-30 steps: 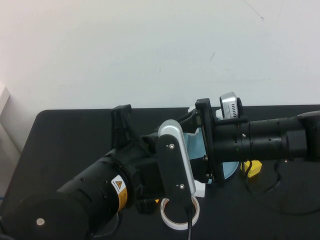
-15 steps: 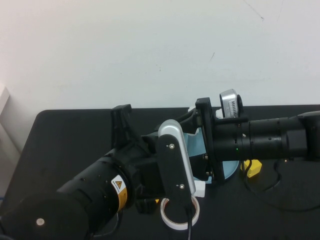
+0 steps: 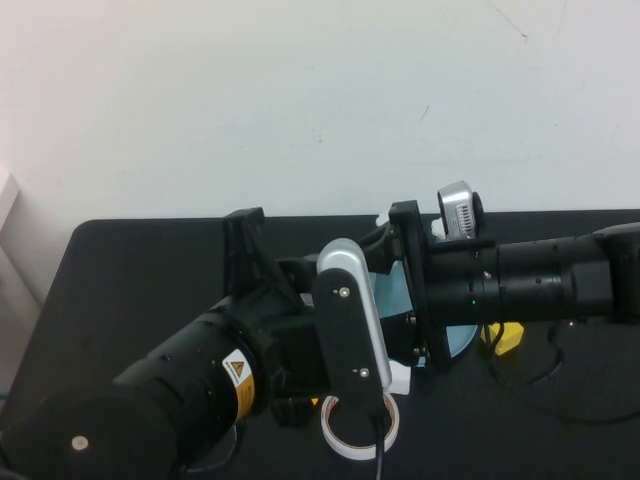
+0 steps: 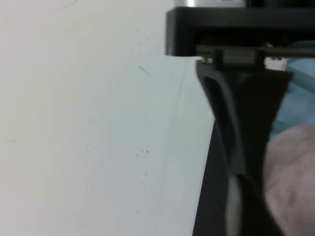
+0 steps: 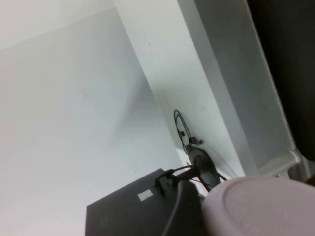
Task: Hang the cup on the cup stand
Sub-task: Adjust the cup with two arms, then place the cup on the cup holder
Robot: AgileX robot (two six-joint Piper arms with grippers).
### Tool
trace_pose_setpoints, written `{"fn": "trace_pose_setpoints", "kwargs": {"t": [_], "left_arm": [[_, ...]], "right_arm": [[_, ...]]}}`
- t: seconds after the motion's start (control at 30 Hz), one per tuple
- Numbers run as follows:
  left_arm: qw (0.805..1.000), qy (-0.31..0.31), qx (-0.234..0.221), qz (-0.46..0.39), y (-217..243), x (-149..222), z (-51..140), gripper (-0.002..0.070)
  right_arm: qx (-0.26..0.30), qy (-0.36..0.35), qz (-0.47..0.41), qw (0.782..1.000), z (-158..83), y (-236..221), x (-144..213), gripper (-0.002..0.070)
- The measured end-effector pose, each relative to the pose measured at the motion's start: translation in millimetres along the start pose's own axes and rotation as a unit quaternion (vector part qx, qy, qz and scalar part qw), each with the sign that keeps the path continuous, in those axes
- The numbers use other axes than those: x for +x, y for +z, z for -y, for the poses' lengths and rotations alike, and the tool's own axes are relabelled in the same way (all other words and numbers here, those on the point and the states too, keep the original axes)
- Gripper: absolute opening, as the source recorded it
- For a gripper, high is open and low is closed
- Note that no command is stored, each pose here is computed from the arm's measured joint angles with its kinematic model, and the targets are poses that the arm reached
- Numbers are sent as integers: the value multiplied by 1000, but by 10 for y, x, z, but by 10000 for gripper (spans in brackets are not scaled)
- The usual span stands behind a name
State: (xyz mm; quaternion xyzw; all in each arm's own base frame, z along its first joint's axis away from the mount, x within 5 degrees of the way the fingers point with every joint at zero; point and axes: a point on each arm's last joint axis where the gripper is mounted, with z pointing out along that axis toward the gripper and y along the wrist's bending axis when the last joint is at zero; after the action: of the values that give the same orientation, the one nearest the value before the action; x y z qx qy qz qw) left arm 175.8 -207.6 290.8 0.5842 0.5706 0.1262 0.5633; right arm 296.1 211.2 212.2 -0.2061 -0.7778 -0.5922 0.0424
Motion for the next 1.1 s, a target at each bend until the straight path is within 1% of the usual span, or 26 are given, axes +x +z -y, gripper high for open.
{"fn": "trace_pose_setpoints", "kwargs": {"t": [0.1, 0.13, 0.2, 0.37, 0.57, 0.7, 0.73, 0.87, 0.93, 1.0, 1.03, 1.1], "left_arm": [[1000, 1, -4, -3, 0, 5, -7, 316], [1000, 2, -7, -6, 0, 10, -14, 345], [1000, 1, -13, -9, -5, 17, -26, 377], [1000, -5, -22, -9, -41, 1, -45, 399], [999, -9, -33, 28, -244, -189, -19, 400], [998, -7, -59, 35, -400, -312, 21, 403], [997, -7, -74, 27, -436, -327, 26, 404], [988, -13, -151, -26, -603, -334, 7, 402], [983, -15, -178, -43, -693, -348, 17, 384], [983, -32, -175, -41, -801, -372, 48, 337], [984, -58, -166, -37, -856, -379, 67, 296], [980, -136, -142, -31, -955, -362, 86, 187]], "right_arm": [[6, -3, 1, 1000, 12, 1, -4, 554], [7, -4, 2, 1000, 14, 1, -5, 554], [8, -4, 6, 1000, 16, 1, -12, 554], [7, -16, 13, 1000, -43, 5, -34, 554], [-11, -60, 39, 997, -291, 12, -107, 554], [-16, -107, 63, 992, -418, 12, -160, 554], [-17, -120, 67, 990, -442, 10, -168, 554], [-14, -173, 83, 981, -478, -16, -213, 554], [-11, -200, 91, 976, -478, -44, -247, 554], [-6, -241, 99, 965, -477, -82, -287, 554], [-3, -268, 104, 958, -477, -109, -314, 554], [4, -322, 114, 940, -477, -168, -372, 554]]}}
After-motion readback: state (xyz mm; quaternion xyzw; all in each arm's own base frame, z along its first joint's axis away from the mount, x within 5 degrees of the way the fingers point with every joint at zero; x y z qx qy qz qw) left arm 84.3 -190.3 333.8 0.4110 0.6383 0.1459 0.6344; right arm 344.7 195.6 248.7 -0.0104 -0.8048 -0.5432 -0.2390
